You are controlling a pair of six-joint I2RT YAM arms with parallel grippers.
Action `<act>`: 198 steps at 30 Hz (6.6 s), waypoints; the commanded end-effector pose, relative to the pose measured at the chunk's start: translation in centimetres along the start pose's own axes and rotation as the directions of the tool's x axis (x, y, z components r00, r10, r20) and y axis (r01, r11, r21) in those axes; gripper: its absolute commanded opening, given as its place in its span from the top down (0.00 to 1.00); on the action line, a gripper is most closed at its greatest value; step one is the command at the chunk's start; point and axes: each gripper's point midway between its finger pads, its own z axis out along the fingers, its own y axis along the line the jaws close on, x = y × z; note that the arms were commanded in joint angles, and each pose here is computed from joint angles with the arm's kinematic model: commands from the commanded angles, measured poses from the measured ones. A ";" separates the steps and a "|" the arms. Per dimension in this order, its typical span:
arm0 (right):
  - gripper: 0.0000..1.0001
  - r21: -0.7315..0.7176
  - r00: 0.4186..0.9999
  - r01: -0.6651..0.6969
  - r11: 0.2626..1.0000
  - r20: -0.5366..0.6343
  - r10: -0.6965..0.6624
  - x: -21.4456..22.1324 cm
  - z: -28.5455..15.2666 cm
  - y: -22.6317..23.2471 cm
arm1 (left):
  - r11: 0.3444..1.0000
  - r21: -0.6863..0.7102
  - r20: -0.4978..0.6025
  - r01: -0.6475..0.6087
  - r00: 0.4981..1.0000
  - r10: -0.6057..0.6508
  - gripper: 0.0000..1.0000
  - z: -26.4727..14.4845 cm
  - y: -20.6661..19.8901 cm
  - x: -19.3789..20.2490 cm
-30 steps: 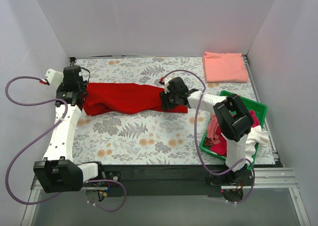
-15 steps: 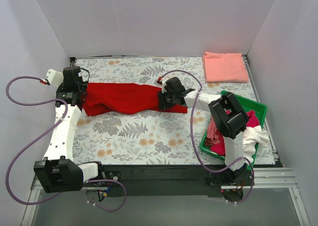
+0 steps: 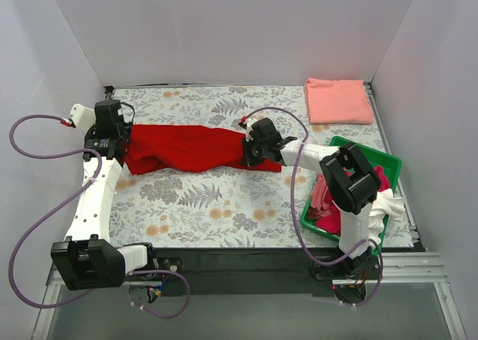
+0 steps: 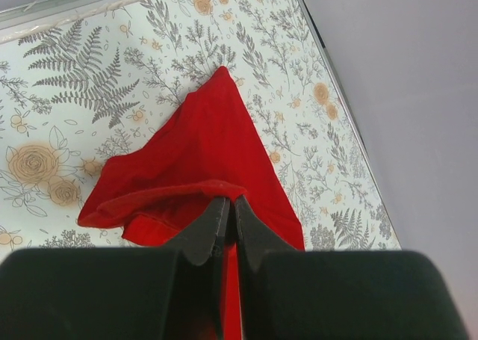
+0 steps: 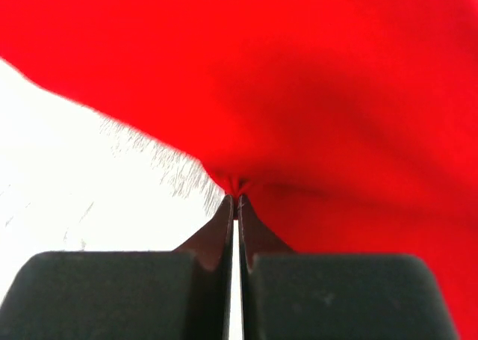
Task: Fold and stack the t-shirts
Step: Flatten the tshirt out
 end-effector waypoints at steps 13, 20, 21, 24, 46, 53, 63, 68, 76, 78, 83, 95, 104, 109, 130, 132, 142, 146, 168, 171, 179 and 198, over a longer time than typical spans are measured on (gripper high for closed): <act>0.99 0.255 0.997 -0.083 0.963 0.012 0.083 9.4 -14.3 -2.7 | 0.998 0.053 -0.074 0.018 0.997 -0.014 1.00 -1.0 0.8 1.8; 0.99 0.307 0.991 -0.076 0.949 0.128 0.038 7.0 -17.6 -3.0 | 0.994 0.104 -0.104 0.038 0.994 -0.028 1.00 -2.2 0.0 1.8; 0.99 0.298 0.986 -0.072 0.952 0.166 0.022 5.8 -18.4 -2.7 | 0.992 0.118 -0.105 0.043 0.994 -0.031 1.00 -2.7 -0.3 1.6; 0.99 0.299 0.961 -0.045 0.953 0.272 -0.040 1.7 -20.6 -1.9 | 0.977 0.204 -0.107 0.064 0.993 -0.043 1.00 -4.5 -1.9 0.5; 0.99 0.357 0.420 0.061 0.932 0.838 -0.348 -17.4 -51.3 7.5 | 0.580 0.806 0.308 -0.120 0.922 -0.236 1.00 -33.5 -12.1 -21.8; 0.99 0.264 0.322 0.166 0.950 0.896 -0.306 -15.6 -56.9 11.0 | 0.441 0.863 0.424 -0.249 0.831 -0.361 1.00 -43.8 -9.7 -26.1; 0.99 0.259 0.260 0.163 0.952 0.919 -0.295 -14.7 -60.1 11.5 | 0.341 0.891 0.430 -0.301 0.802 -0.416 1.00 -46.8 -10.3 -27.0; 0.99 0.354 0.356 0.042 0.934 0.869 -0.345 -16.7 -55.9 8.1 | 0.410 0.869 0.425 -0.278 0.843 -0.330 1.00 -40.2 -13.4 -25.3; 0.99 0.550 0.565 -0.115 0.827 0.721 -0.401 -19.7 -44.3 1.2 | 0.563 0.809 0.272 -0.172 0.957 -0.099 1.00 -20.7 -19.0 -16.0; 0.99 0.562 0.632 -0.124 0.818 0.680 -0.371 -20.3 -39.5 -1.3 | 0.634 0.758 0.263 -0.153 0.961 -0.082 1.00 -15.9 -19.2 -14.5; 0.99 0.447 0.789 -0.098 0.889 0.580 -0.205 -19.7 -26.8 -9.2 | 0.679 0.714 0.107 -0.169 0.985 0.133 0.97 -0.7 -20.9 -3.4; 0.29 0.280 0.903 -0.095 0.955 0.427 -0.035 -22.4 -10.2 -20.9 | 0.772 0.613 -0.217 -0.166 0.905 0.367 0.13 19.4 -22.3 12.1; 0.02 0.236 0.923 -0.084 0.968 0.385 -0.014 -17.8 -13.4 -16.6 | 0.818 0.547 -0.222 -0.178 0.911 0.347 0.11 13.9 -19.2 11.3; 0.02 0.233 0.944 -0.074 0.970 0.330 -0.007 -11.6 -14.7 -11.4 | 0.881 0.451 -0.294 -0.144 0.908 0.299 0.11 7.9 -11.6 11.8; 0.02 0.392 0.995 -0.097 0.915 0.050 0.084 0.7 -5.9 -14.1 | 0.940 0.127 -0.489 -0.318 0.804 0.338 0.04 11.3 2.6 20.3; 0.02 0.411 0.995 -0.099 0.906 0.053 0.085 0.4 -5.6 -14.7 | 0.937 0.111 -0.504 -0.331 0.794 0.340 0.04 12.6 2.8 21.0; 0.02 0.415 0.994 -0.108 0.903 0.058 0.092 -1.6 -2.5 -16.6 | 0.933 0.090 -0.529 -0.347 0.777 0.340 0.03 18.4 1.5 22.6; 0.02 0.406 0.993 -0.114 0.907 0.077 0.090 -3.3 -1.3 -17.3 | 0.932 0.097 -0.529 -0.350 0.775 0.346 0.03 20.6 0.1 23.0; 0.02 0.333 0.955 -0.101 0.938 0.297 -0.003 -12.4 -11.9 -12.7 | 0.956 0.212 -0.427 -0.203 0.861 0.277 0.03 11.5 -7.3 13.4; 0.02 0.316 0.949 -0.154 0.936 0.310 0.051 -9.8 -13.7 -11.4 | 0.973 0.166 -0.453 -0.158 0.865 0.218 0.03 7.1 -3.9 13.2; 0.02 0.200 0.931 -0.266 0.943 0.306 0.198 0.4 -16.9 -7.6 | 1.000 -0.006 -0.489 -0.029 0.872 0.022 0.03 -1.0 8.6 17.3; 0.02 0.082 0.897 -0.217 0.973 0.410 0.165 2.9 -20.2 -4.7 | 0.974 -0.223 -0.470 -0.045 0.880 -0.067 0.09 -2.8 19.1 20.9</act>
